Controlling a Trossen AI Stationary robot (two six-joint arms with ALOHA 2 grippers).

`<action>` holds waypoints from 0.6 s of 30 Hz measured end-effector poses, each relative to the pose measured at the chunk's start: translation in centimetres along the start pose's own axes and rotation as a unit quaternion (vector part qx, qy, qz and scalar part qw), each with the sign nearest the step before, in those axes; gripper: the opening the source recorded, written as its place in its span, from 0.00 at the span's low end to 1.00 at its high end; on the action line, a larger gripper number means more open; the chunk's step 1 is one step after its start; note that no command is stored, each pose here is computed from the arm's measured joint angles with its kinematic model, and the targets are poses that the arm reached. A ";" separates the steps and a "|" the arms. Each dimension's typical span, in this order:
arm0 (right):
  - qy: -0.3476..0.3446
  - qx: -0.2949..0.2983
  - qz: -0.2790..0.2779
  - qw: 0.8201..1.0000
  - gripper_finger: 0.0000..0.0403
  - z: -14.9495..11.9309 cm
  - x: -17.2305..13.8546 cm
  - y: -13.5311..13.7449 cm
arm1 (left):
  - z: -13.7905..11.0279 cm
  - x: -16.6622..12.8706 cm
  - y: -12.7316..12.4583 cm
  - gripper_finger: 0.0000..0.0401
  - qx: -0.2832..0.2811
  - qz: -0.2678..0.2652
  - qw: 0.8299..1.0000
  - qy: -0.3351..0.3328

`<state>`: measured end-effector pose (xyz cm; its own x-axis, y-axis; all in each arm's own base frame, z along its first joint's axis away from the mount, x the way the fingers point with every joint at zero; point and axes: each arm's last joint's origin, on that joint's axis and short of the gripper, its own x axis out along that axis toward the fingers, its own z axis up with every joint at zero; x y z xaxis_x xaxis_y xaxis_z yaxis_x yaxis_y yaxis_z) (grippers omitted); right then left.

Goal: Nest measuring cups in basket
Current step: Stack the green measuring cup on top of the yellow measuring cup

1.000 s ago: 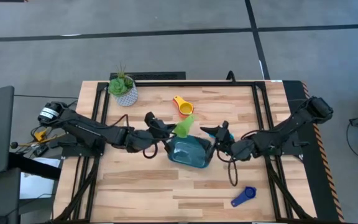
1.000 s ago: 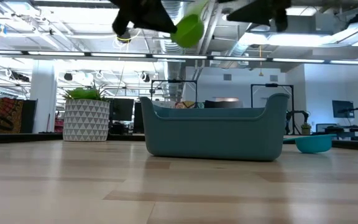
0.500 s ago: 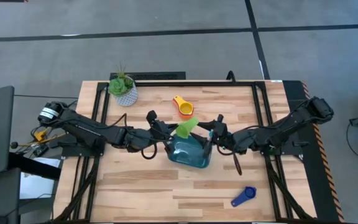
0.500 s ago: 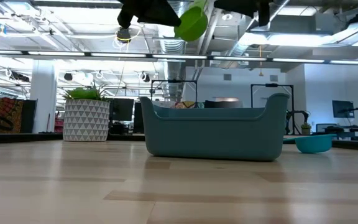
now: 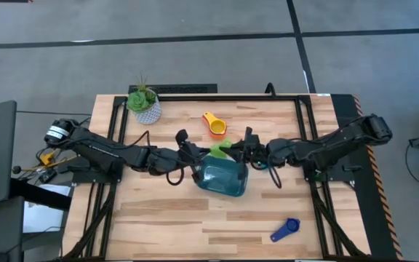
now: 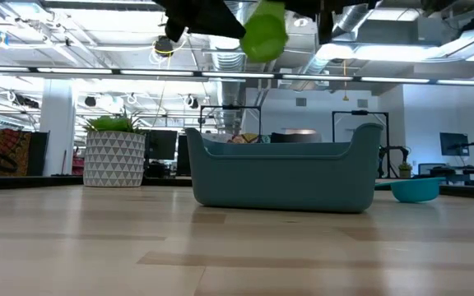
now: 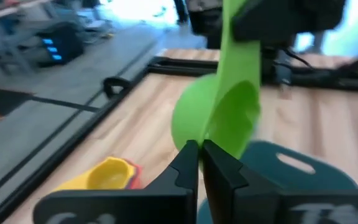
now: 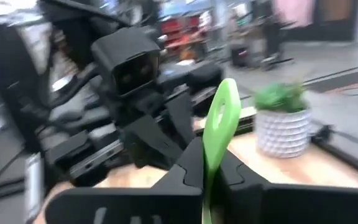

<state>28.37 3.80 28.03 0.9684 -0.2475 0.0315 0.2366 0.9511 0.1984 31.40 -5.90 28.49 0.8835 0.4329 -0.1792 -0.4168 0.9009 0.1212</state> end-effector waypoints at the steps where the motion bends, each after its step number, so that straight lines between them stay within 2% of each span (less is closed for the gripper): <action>1: 0.010 -0.001 0.017 1.000 0.04 0.1 0.0 -0.3 | -0.1 0.0 0.0 0.01 0.006 -0.010 1.000 0.004; 5: 0.064 0.029 0.076 0.995 0.03 0.4 0.1 -2.2 | -0.3 -0.1 -0.2 0.05 0.025 -0.031 0.999 0.013; 7: 0.108 0.042 0.119 0.986 0.02 0.3 0.1 -3.4 | -0.2 -0.1 -0.4 0.08 0.031 -0.047 0.998 0.012; 12: 0.211 0.098 0.234 0.944 0.02 -0.4 0.1 -5.8 | 0.8 0.2 -0.4 0.15 0.012 -0.136 0.991 -0.014; 14: 0.238 0.105 0.248 0.933 0.02 -0.8 0.0 -6.2 | 1.2 0.5 0.0 0.18 0.011 -0.139 0.990 -0.021; 18: 0.268 0.111 0.252 0.923 0.01 -1.7 0.1 -6.3 | 2.0 1.4 1.3 0.26 -0.006 -0.147 0.988 -0.046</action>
<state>27.06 -1.93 25.12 0.8649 0.3996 -0.3037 -0.2188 0.8447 0.4885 32.54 -4.20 30.31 0.9821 0.1487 -0.1158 -0.1418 0.9877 0.0654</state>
